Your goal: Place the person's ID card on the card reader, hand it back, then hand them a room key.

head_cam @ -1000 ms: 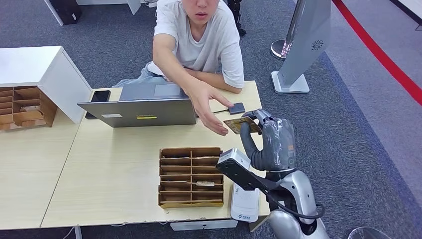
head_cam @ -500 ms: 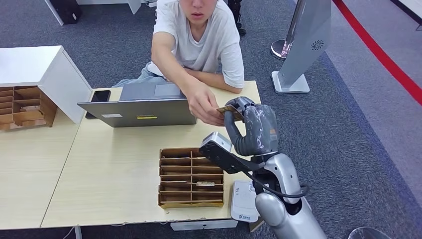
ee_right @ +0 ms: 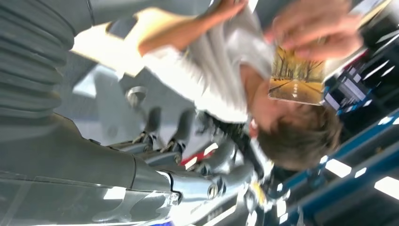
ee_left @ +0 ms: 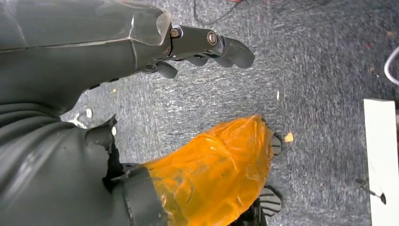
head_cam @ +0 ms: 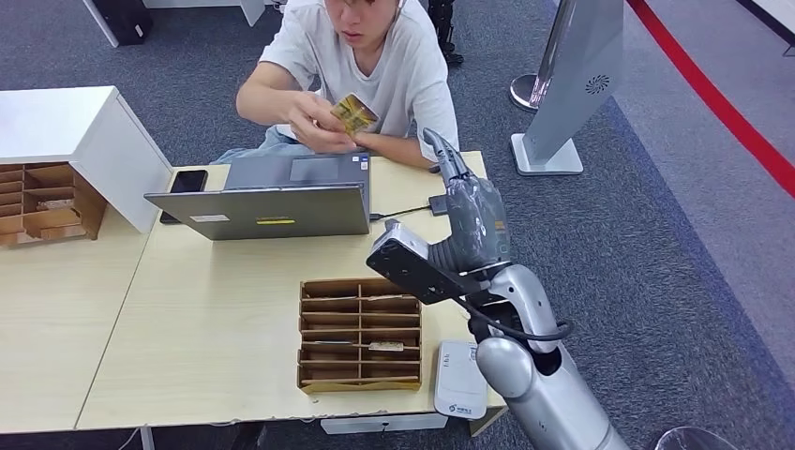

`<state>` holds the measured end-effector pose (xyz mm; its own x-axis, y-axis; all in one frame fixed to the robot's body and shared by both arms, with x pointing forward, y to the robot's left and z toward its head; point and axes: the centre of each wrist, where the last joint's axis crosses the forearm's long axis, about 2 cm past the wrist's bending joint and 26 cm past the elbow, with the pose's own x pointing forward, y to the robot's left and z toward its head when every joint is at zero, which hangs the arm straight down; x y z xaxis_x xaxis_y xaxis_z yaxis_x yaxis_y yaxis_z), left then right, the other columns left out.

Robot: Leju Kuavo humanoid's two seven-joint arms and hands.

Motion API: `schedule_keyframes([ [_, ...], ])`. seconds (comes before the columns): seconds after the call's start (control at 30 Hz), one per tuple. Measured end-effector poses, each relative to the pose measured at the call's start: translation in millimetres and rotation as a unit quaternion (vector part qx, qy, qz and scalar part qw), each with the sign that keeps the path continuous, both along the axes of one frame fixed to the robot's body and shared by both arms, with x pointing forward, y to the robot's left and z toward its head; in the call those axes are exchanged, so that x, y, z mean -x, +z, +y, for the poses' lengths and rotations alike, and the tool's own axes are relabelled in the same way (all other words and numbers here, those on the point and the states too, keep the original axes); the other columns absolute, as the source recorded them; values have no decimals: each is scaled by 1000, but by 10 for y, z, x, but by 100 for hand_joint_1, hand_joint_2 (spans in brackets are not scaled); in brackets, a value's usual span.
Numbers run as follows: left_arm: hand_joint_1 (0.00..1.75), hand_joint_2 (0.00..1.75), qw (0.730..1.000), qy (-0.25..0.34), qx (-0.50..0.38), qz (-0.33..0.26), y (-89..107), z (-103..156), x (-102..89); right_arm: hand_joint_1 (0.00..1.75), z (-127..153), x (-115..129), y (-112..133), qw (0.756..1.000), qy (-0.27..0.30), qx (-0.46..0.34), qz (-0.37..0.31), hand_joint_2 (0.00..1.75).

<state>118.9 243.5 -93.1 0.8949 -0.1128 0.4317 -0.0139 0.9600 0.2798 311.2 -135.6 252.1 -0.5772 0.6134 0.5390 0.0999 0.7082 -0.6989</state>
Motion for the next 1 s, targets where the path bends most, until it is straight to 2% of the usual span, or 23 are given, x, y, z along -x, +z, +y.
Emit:
schedule_keyframes([
  [0.17, 0, 0, 1000, 15, -12, 8, -48, 69, 176, 0, 33, 105, 26, 997, 59, -36, 32, 0],
  [0.23, 0, 0, 1000, 21, -18, 13, -61, 97, 229, 0, 39, 139, 35, 992, 98, -56, 51, 0],
  [0.37, 0, 0, 998, 43, -36, 30, -109, 207, 452, 0, 41, 284, 66, 965, 211, -124, 92, 0],
  [0.5, 0, 0, 996, 53, -54, 50, -146, 316, 678, 0, 23, 446, 96, 939, 284, -157, 114, 0],
  [0.7, 0, 0, 995, 51, -60, 53, -154, 355, 736, 0, 32, 598, 67, 915, 339, -162, 144, 0],
  [1.0, 0, 0, 995, 52, -56, 57, -159, 343, 773, 0, 97, 688, 70, 908, 374, -120, 146, 0],
])
